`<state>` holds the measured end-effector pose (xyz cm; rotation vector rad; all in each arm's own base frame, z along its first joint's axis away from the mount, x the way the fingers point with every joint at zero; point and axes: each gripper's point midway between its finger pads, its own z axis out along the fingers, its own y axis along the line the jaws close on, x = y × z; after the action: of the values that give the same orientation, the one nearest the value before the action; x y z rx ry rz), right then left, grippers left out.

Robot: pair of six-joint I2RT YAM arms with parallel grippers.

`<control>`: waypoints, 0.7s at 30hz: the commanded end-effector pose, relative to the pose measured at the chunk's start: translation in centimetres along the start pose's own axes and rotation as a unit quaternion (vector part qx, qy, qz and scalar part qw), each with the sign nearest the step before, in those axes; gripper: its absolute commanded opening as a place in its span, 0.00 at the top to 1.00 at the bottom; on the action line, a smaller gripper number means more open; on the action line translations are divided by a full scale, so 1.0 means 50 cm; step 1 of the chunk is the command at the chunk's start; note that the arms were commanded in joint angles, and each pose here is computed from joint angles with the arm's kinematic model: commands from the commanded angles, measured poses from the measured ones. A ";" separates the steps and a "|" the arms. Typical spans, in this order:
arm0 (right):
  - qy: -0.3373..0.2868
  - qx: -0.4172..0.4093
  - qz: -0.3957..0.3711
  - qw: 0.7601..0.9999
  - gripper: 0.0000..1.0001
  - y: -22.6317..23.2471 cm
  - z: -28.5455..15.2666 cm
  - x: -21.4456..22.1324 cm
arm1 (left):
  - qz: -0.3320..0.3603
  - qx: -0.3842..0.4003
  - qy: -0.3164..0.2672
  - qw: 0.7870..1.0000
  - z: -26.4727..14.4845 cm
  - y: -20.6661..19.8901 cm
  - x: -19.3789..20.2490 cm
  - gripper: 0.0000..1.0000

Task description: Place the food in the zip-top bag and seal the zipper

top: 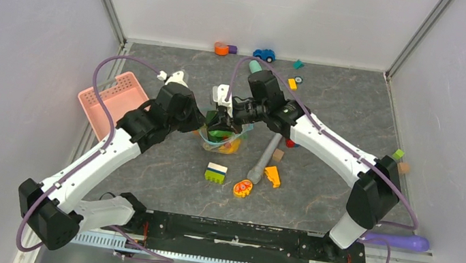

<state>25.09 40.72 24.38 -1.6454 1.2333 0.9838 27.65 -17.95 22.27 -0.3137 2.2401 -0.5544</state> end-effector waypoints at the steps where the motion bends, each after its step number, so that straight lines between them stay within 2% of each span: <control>1: -0.013 -0.004 -0.011 1.000 1.00 0.001 -0.004 -0.021 | 0.009 0.025 -0.020 0.999 -0.011 -0.024 -0.022 0.98; 7: 0.014 0.096 0.027 0.995 1.00 -0.055 -0.027 -0.011 | 0.005 0.019 -0.023 1.000 -0.012 -0.020 -0.025 0.98; 13: 0.065 0.244 0.059 0.966 1.00 -0.123 -0.093 0.020 | 0.001 -0.004 -0.037 0.999 -0.024 0.001 -0.033 0.98; 21: 0.089 0.277 0.084 0.953 1.00 -0.138 -0.103 0.050 | 0.010 0.028 -0.042 0.999 -0.035 -0.020 -0.039 0.98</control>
<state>31.06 37.34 25.18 -1.3065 1.5408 0.6037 27.37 -17.11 22.62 -0.3272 2.2239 -0.5216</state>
